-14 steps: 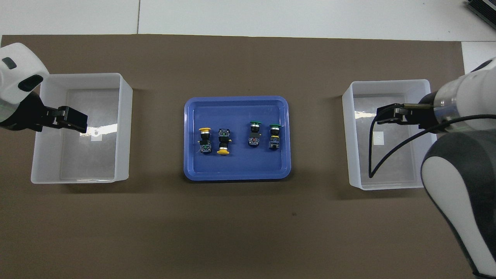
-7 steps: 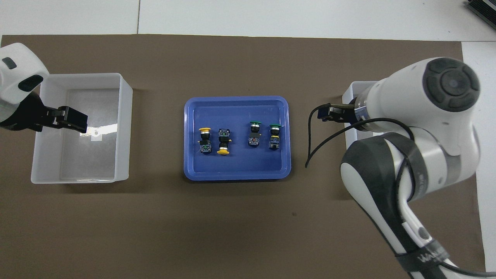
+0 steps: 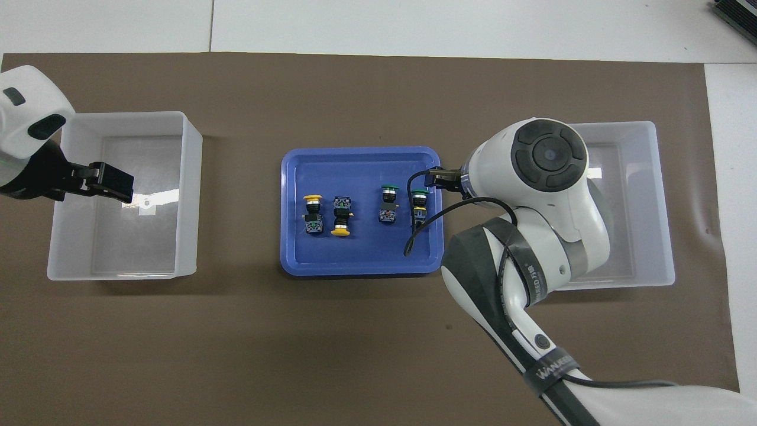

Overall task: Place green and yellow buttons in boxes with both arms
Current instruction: 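Reach the right gripper over the blue tray to a green button, then grasp the green button with the right gripper and lift it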

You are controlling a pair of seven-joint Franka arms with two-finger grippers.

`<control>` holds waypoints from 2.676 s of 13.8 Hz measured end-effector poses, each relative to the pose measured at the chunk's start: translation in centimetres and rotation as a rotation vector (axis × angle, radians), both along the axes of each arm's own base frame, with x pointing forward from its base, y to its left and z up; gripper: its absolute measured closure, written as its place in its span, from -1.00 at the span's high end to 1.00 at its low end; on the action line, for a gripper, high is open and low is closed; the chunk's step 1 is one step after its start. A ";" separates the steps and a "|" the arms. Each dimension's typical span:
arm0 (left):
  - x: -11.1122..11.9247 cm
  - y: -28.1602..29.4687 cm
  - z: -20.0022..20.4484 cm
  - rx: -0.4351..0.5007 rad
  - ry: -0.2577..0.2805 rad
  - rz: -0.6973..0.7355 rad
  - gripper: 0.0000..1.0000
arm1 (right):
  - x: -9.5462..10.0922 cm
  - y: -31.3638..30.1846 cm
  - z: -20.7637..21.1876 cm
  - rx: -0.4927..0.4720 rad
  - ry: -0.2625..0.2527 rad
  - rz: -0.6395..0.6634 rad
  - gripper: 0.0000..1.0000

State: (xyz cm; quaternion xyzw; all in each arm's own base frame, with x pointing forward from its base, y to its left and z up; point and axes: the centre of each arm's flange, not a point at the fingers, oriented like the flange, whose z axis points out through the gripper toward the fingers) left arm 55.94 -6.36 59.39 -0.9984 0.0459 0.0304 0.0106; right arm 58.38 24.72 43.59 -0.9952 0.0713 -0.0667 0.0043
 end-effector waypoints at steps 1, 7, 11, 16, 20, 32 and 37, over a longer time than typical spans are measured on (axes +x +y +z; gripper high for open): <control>0.0 0.0 0.0 0.000 0.000 0.000 1.00 | -0.1 0.6 -0.7 -0.002 0.004 0.010 1.00; 0.0 0.0 0.0 0.000 0.000 0.000 1.00 | -0.7 4.0 -4.5 -0.007 0.024 0.064 1.00; 0.0 0.0 0.0 0.000 0.001 0.000 1.00 | -1.0 4.5 -6.1 0.005 0.005 0.074 1.00; 0.0 -0.1 0.0 0.000 0.001 -0.002 1.00 | -1.5 4.9 -7.6 -0.024 -0.003 0.070 1.00; 0.0 0.0 0.0 0.000 0.001 0.000 1.00 | -2.5 6.7 -10.0 -0.086 -0.012 0.071 0.97; 1.4 1.5 0.8 -0.011 -0.110 0.030 1.00 | -3.6 8.4 -14.3 -0.071 -0.058 0.054 0.10; 1.7 1.4 1.0 -0.014 -0.131 0.067 1.00 | -3.4 7.9 -14.3 -0.090 -0.069 0.064 -0.36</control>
